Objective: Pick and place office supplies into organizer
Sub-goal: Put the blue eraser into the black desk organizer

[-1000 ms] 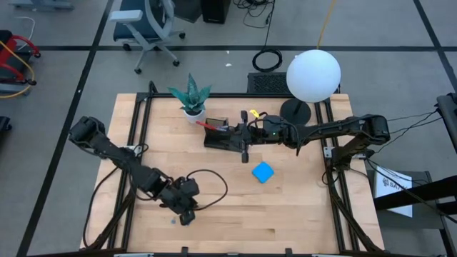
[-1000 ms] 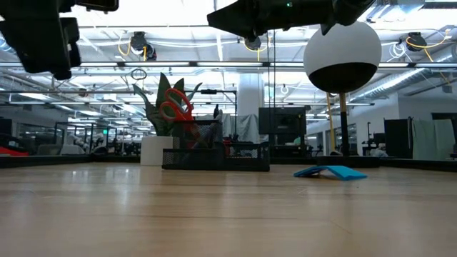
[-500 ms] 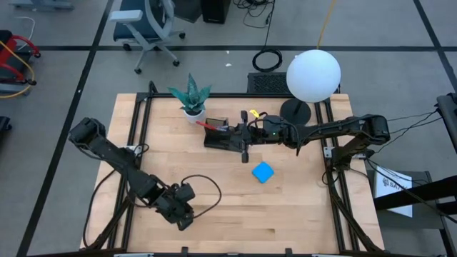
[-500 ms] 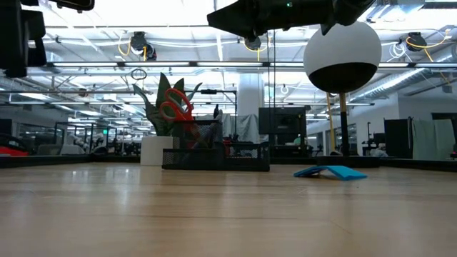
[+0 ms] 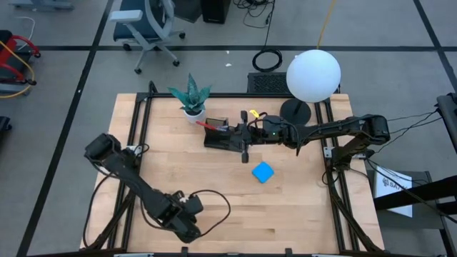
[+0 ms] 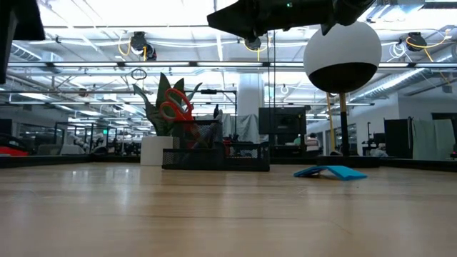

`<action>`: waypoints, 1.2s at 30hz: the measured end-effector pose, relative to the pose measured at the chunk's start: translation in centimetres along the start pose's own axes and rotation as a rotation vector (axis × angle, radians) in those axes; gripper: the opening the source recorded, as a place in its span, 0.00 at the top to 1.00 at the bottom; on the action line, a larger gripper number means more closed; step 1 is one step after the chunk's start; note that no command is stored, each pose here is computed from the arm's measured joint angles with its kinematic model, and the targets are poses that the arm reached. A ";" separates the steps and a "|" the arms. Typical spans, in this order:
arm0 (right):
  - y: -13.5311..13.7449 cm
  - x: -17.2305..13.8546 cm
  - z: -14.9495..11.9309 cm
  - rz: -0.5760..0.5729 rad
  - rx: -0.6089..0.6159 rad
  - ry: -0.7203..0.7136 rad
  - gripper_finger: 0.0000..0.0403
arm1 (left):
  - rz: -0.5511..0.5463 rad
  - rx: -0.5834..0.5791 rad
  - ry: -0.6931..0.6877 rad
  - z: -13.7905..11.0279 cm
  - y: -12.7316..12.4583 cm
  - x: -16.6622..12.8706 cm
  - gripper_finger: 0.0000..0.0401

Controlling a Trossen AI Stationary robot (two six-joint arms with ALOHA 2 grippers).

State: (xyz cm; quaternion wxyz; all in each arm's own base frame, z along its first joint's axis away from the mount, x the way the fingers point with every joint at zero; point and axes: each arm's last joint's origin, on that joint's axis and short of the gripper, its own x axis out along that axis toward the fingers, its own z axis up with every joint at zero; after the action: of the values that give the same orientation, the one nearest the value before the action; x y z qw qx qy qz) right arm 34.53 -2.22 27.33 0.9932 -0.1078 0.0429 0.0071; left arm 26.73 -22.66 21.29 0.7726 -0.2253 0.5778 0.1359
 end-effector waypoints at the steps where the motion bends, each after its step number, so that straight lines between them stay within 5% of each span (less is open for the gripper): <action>1: 0.0 0.0 0.0 0.000 0.000 0.001 0.75 | 0.024 -0.008 0.011 -0.1 0.0 0.2 0.85; 17: 0.0 0.0 0.0 0.001 0.001 0.002 0.75 | 0.113 -0.043 0.121 -1.6 1.2 2.8 0.83; 30: 0.3 0.0 0.0 0.012 0.000 -0.001 0.75 | 0.108 -0.129 0.087 -1.8 1.6 3.5 0.51; 36: 0.3 0.0 0.0 0.011 -0.002 -0.001 0.75 | 0.053 -0.177 0.030 -1.5 1.0 3.6 0.45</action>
State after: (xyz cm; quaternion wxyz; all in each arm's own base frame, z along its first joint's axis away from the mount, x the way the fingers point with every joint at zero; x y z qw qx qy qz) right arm 34.55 -1.96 27.32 0.9931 -0.1086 0.0428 0.0127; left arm 26.11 -22.73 17.32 0.7371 -0.2795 0.5806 0.2036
